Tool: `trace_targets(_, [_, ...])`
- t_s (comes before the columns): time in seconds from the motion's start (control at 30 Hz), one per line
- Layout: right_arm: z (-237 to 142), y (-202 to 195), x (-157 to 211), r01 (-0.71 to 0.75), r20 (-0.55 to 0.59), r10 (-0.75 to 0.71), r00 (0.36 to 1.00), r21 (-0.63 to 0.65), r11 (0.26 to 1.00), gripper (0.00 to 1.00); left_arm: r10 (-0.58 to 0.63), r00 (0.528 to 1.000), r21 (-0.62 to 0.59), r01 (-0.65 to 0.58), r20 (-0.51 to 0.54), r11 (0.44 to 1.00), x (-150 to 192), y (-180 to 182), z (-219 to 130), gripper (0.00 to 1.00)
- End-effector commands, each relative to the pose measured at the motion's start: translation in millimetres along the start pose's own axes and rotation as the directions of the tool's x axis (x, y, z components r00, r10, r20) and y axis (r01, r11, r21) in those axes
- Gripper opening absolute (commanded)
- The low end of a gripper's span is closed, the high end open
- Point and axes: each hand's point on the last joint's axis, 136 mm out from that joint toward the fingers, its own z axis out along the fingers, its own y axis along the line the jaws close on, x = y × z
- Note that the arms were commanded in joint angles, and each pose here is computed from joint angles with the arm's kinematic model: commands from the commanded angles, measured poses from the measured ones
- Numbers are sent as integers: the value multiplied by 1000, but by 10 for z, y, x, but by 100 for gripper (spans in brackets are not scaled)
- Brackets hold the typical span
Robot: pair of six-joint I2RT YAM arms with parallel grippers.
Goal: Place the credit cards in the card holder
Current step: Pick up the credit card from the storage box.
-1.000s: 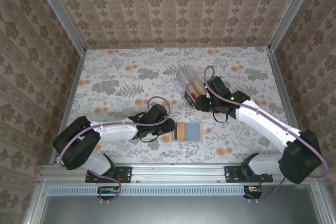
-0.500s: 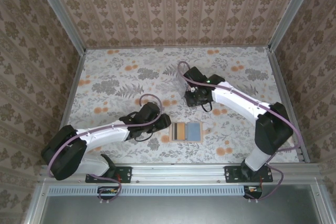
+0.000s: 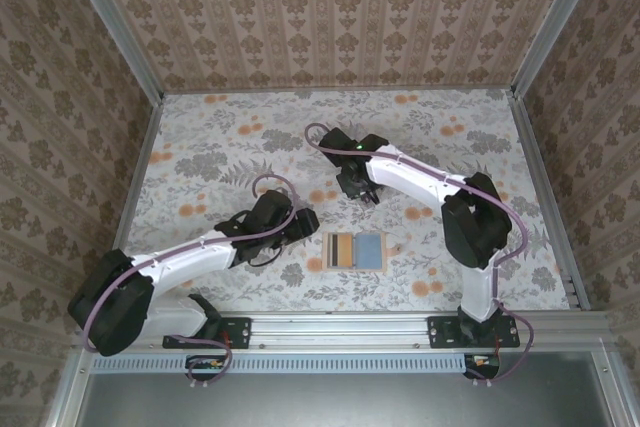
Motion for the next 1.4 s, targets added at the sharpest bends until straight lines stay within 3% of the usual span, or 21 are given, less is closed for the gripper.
trace_targets(0.0, [1,-71,-9,66,-17,-65,998,77,995,37,25,1000,-15,-25,6,1000,-6,74,-37,77])
trace_targets(0.83, [304,-42,-22,151,-65,-141,988,185,971,36,6,1000,3,-6,0,1000,-9,82,-19,79])
trace_targets(1.17, [431,-136,-30,208,-70,-196,978,342,916,34,0,1000,3,0,-5,1000,-3,82,-9,79])
trace_targets(1.37, [378,-146,-68,211,-44,-210,977,372,904,34,-2,1000,2,2,-8,1000,0,81,-6,80])
